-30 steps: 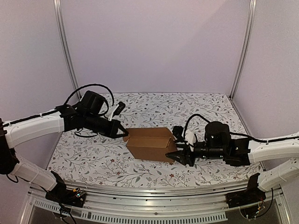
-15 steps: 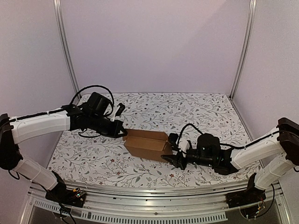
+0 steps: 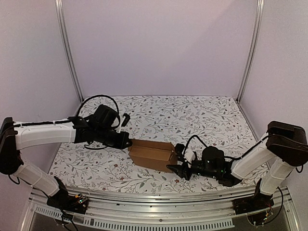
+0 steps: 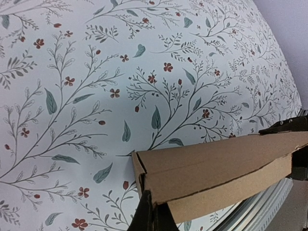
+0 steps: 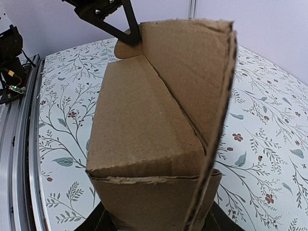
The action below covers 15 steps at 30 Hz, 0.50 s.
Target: Fold the paper box
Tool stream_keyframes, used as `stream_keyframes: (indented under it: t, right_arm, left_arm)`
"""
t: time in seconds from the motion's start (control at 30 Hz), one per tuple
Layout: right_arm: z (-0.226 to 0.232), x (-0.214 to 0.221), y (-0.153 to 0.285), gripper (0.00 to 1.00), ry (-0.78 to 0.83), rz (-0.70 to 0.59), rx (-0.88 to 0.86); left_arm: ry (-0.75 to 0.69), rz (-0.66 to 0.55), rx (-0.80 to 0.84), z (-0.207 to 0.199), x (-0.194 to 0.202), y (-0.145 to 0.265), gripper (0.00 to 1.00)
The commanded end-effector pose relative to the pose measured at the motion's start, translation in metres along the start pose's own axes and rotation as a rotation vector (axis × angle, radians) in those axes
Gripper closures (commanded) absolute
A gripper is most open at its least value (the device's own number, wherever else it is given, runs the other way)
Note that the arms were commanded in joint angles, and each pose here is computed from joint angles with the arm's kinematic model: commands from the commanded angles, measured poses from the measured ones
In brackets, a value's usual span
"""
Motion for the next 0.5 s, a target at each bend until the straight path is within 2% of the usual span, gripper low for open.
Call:
stream_keyframes:
  t: [0.0, 0.47]
  right_arm:
    - [-0.022, 0.006, -0.001, 0.75, -0.066, -0.012, 0.165]
    - [-0.025, 0.023, 0.0, 0.71, -0.123, 0.0, 0.2]
  left_arm:
    - [-0.001, 0.102, 0.048, -0.01, 0.03, -0.014, 1.0]
    - [0.013, 0.125, 0.044, -0.011, 0.042, -0.023, 1.0]
Point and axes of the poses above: each gripper's point midway between its finger pads, its own y axis back along the fingers, its own z axis along the line the jaws close on, x = y × z, the point moved 7 cm from there along y, back along the fingers, and after that the axes turned 4 degrees about -y, right-handed, at the moved point
